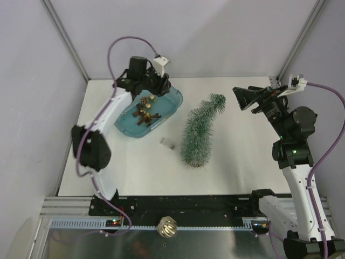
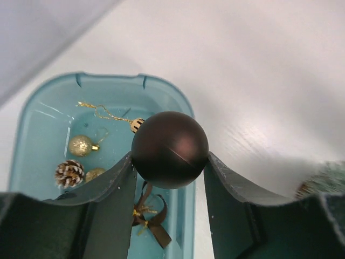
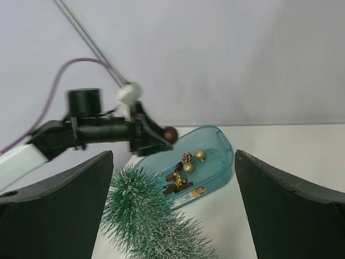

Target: Decorate the small christmas tree

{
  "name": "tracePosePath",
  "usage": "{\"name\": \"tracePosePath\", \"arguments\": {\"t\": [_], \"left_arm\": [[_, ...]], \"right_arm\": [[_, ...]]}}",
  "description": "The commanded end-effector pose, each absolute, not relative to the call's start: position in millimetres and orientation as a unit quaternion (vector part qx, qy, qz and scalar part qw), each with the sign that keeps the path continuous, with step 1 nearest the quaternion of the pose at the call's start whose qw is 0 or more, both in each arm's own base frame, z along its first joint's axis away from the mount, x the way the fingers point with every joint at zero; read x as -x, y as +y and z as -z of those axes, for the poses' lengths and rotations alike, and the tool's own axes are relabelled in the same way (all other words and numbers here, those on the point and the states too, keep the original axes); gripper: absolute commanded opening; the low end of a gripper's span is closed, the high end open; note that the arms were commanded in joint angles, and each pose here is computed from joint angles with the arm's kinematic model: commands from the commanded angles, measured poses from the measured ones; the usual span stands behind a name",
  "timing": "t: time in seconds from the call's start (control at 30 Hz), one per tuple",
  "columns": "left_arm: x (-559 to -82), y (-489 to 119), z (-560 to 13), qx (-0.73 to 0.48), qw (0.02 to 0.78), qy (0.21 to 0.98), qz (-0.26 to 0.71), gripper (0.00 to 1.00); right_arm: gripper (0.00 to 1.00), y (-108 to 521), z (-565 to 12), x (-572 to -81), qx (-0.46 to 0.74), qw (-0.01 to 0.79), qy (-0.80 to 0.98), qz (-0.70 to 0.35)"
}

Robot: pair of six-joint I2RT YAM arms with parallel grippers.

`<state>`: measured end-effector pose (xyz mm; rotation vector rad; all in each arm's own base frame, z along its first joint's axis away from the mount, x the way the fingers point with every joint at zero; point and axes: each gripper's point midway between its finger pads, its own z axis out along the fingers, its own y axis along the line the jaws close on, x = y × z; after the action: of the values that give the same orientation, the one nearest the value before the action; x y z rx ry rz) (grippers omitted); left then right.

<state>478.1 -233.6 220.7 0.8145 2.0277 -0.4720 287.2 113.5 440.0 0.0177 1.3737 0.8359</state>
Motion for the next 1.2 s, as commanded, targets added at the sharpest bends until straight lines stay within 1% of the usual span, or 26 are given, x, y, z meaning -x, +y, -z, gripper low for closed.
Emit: {"name": "tracePosePath", "arguments": {"t": [0.0,0.1,0.23,0.4,0.53,0.7,0.93,1.07,1.17], "left_arm": [[-411.8,-236.3,-316.3,-0.374,0.508,0.737,0.243,0.16],[-356.7,-237.8,-356.6,-0.419,0.532,0.678,0.287,0.17],[-293.0,-237.4,-386.8,-0.477,0.536,0.605,0.346,0.20],[-234.6,-235.4,-403.0,-0.530,0.531,0.527,0.400,0.23],[-192.8,-234.4,-418.5,-0.575,0.539,0.451,0.419,0.22],[-165.5,-239.9,-428.3,-0.627,0.581,0.368,0.365,0.19],[-149.4,-253.3,-431.9,-0.677,0.626,0.275,0.274,0.12],[-147.3,-258.5,-428.4,-0.691,0.632,0.247,0.248,0.10],[-148.0,-262.1,-423.2,-0.694,0.624,0.250,0.257,0.09]], "right_arm": [[0.99,109.7,-456.4,-275.0,-0.004,0.712,0.598,-0.369],[0.99,107.6,-453.5,-270.2,-0.010,0.709,0.604,-0.364],[0.99,102.7,-447.3,-264.7,-0.021,0.707,0.612,-0.353],[0.99,102.4,-445.3,-260.5,-0.026,0.703,0.615,-0.356],[0.99,102.2,-447.4,-255.6,-0.023,0.706,0.612,-0.356],[0.99,102.1,-447.9,-251.8,-0.018,0.708,0.611,-0.354],[0.99,101.7,-447.9,-248.6,-0.014,0.710,0.611,-0.350],[0.99,101.1,-447.4,-247.9,-0.014,0.710,0.612,-0.348],[0.99,100.4,-446.9,-248.6,-0.017,0.710,0.612,-0.347]]}}
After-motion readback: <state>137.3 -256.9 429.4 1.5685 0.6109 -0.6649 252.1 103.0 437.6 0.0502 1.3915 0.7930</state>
